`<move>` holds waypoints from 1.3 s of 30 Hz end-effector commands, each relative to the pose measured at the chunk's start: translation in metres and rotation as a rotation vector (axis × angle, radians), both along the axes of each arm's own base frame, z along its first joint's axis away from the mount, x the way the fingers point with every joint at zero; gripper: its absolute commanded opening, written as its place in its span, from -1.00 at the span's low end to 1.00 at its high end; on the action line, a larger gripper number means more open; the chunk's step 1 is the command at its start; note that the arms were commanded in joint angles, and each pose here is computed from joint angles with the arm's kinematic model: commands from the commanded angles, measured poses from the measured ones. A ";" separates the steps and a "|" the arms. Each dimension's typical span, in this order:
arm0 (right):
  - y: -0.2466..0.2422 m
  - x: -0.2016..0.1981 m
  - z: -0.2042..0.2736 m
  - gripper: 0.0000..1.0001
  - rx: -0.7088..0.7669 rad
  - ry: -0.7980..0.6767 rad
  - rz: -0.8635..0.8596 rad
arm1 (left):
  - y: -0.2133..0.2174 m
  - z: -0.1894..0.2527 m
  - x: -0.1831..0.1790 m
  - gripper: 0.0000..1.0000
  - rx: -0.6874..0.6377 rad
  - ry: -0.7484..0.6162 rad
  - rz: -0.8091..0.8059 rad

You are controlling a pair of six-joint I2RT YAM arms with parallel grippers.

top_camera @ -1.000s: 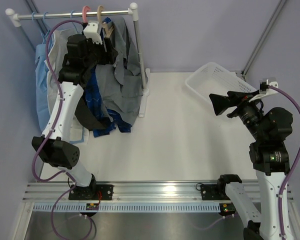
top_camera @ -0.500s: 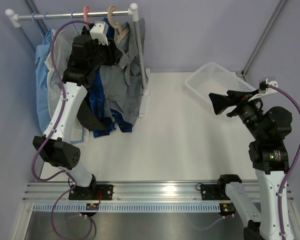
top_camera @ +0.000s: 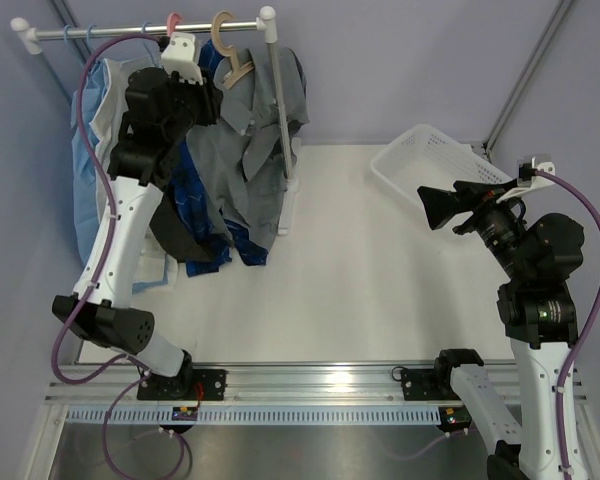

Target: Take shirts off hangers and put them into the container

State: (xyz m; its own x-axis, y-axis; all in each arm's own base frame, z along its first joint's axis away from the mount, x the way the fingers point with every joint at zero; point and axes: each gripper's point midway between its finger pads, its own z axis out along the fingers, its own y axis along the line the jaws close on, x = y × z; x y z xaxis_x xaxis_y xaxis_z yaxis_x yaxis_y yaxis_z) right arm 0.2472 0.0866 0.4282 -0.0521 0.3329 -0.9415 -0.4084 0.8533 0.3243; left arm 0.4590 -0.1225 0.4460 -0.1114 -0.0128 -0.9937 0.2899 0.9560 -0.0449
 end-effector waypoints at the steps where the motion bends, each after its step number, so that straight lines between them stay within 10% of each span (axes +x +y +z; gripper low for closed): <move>1: 0.006 -0.004 0.008 0.99 -0.016 -0.044 0.034 | 0.022 0.091 -0.043 -1.00 0.013 -0.238 0.059; 10: 0.007 -0.002 0.007 0.99 -0.012 -0.043 0.044 | 0.036 0.065 -0.049 -1.00 0.056 -0.191 0.118; 14: 0.009 -0.003 0.006 0.99 -0.013 -0.036 0.055 | 0.009 0.051 -0.035 -0.31 0.037 -0.154 -0.004; 18: 0.008 -0.003 0.005 0.99 -0.018 -0.040 0.048 | 0.000 0.036 -0.018 -0.04 0.018 -0.112 -0.026; 32: 0.011 0.002 0.002 0.99 -0.016 -0.029 0.067 | 0.022 -0.039 -0.006 -0.13 0.097 0.069 0.106; 34: 0.012 0.002 0.002 0.99 -0.015 -0.031 0.072 | 0.025 -0.037 -0.012 -0.01 0.105 0.063 0.120; 36: 0.013 0.002 0.001 0.99 -0.013 -0.029 0.077 | 0.028 -0.028 -0.013 0.52 0.115 0.040 0.131; 39: 0.014 0.002 0.001 0.99 -0.014 -0.027 0.084 | 0.027 -0.016 -0.015 0.56 0.119 0.012 0.122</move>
State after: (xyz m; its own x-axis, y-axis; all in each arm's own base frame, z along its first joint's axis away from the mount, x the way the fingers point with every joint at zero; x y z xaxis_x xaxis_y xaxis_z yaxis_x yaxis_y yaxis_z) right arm 0.2516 0.0926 0.4203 -0.0808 0.3269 -0.9416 -0.4342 0.8388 0.3284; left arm 0.4553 -0.1024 0.4104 -0.1642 0.0776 -0.9834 0.1938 0.9800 0.0450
